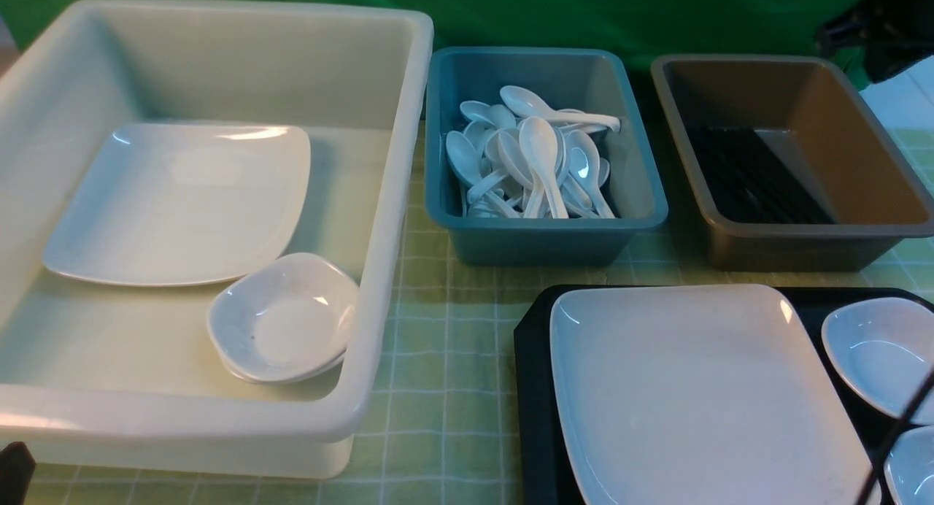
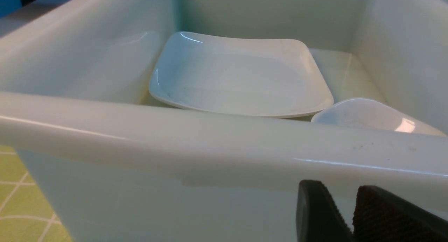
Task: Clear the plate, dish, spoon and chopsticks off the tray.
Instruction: Use the right arm to grab a small plate from the dinner plate
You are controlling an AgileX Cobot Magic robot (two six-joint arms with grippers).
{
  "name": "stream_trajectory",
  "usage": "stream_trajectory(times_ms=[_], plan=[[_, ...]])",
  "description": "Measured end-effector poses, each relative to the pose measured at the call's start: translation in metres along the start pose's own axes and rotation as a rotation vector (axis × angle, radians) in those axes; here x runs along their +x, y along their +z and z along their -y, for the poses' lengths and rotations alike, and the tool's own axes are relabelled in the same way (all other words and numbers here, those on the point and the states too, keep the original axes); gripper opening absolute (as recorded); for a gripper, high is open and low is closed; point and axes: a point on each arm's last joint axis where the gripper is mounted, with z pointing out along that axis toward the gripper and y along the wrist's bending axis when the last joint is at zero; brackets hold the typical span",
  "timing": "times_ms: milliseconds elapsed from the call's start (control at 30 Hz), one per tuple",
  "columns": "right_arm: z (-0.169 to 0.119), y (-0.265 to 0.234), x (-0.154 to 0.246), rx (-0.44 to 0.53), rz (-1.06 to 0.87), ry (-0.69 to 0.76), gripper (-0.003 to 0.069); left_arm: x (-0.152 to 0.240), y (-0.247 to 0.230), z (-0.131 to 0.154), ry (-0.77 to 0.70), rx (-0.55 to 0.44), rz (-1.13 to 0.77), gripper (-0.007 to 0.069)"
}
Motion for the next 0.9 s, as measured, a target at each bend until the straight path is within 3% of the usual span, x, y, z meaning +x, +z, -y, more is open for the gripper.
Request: stream_trajectory(times_ms=[233,333,667,900], plan=[[0.006,-0.077,0.063,-0.026,0.03,0.015,0.0002,0.0,0.0,-0.001,0.06,-0.009,0.0,0.0164],[0.002,-0.094,0.12,-0.041,0.017,0.012,0.0015,0.0,0.0,-0.001,0.084,-0.011,0.0,0.0169],[-0.009,-0.087,0.232,-0.054,-0.038,-0.006,0.0033,0.0,0.0,-0.001,0.098,-0.012,0.0,0.018],[-0.015,-0.081,0.282,-0.056,-0.033,-0.003,0.005,0.0,0.0,-0.001,0.1,-0.012,0.0,0.0187]])
